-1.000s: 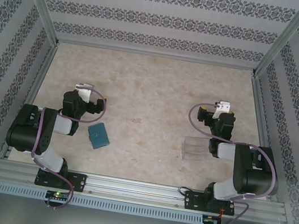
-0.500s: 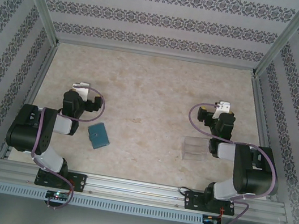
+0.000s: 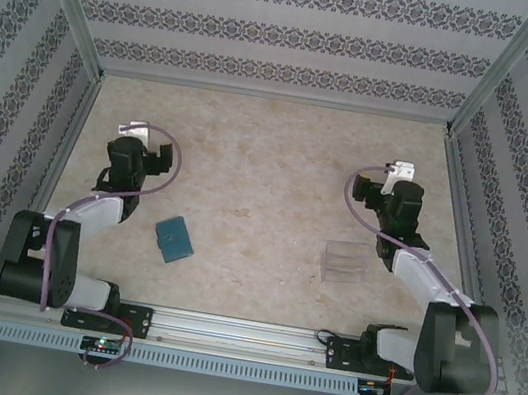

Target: Take the credit cards out of the card holder

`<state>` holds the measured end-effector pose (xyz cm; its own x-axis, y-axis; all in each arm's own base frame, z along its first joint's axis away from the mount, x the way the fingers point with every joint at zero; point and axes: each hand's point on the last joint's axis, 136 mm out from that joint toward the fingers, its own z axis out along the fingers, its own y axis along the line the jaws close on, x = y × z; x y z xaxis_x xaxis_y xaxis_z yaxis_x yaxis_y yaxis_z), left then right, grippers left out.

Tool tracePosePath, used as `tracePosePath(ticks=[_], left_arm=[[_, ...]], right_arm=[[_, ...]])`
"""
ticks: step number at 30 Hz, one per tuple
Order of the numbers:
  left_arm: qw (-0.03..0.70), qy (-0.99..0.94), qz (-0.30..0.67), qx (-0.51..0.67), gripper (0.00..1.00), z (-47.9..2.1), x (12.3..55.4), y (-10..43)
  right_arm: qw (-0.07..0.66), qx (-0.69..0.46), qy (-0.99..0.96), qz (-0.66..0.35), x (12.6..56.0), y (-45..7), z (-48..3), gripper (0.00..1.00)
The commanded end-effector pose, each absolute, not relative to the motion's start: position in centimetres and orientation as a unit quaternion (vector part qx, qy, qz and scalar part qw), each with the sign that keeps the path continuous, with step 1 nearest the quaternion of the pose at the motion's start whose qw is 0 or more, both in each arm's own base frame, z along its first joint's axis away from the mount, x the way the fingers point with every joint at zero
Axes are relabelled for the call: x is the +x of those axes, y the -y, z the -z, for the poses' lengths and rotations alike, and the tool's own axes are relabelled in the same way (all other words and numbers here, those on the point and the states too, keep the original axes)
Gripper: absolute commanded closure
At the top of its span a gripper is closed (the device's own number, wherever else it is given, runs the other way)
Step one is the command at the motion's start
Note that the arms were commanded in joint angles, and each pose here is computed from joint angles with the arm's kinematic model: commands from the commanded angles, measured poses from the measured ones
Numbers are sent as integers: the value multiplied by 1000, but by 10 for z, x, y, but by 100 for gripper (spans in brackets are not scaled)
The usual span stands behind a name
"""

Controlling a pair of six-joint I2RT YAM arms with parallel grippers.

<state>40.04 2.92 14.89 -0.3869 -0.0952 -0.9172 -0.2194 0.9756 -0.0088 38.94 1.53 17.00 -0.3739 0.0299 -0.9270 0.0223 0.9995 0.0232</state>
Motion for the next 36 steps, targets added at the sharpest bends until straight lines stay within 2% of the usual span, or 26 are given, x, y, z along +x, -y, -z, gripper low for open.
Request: tracePosePath(ticks=[1,14,17,20,23,25,30,36], left_arm=[[480,-864,-53,-144,0,-135,376,-29],[332,-928,65,-154,0,-147,322,15],[306,-937,86,-143,0,-152,312,24],[276,-947,101,-133,0,-158,303,31],[260,-951,122,-110,0,-166,298,41],[262,-953,117,-94,0,-170,296,41],[266,-958,72,-76,0,-164,297,28],[260,-962,39,-70,0,-157,292,17]], right_arm=[[485,36,-873,-20,368,-24,-154,8],[322,54,-940,-95,300,-82,-162,25],[272,52,-956,-96,281,-88,-156,33],[222,51,-969,-99,262,-94,-150,45],[186,54,-976,-101,244,-97,-143,47],[163,50,-979,-111,237,-104,-138,49],[122,38,-988,-88,231,-114,-121,61],[91,31,-994,-57,232,-120,-103,68]])
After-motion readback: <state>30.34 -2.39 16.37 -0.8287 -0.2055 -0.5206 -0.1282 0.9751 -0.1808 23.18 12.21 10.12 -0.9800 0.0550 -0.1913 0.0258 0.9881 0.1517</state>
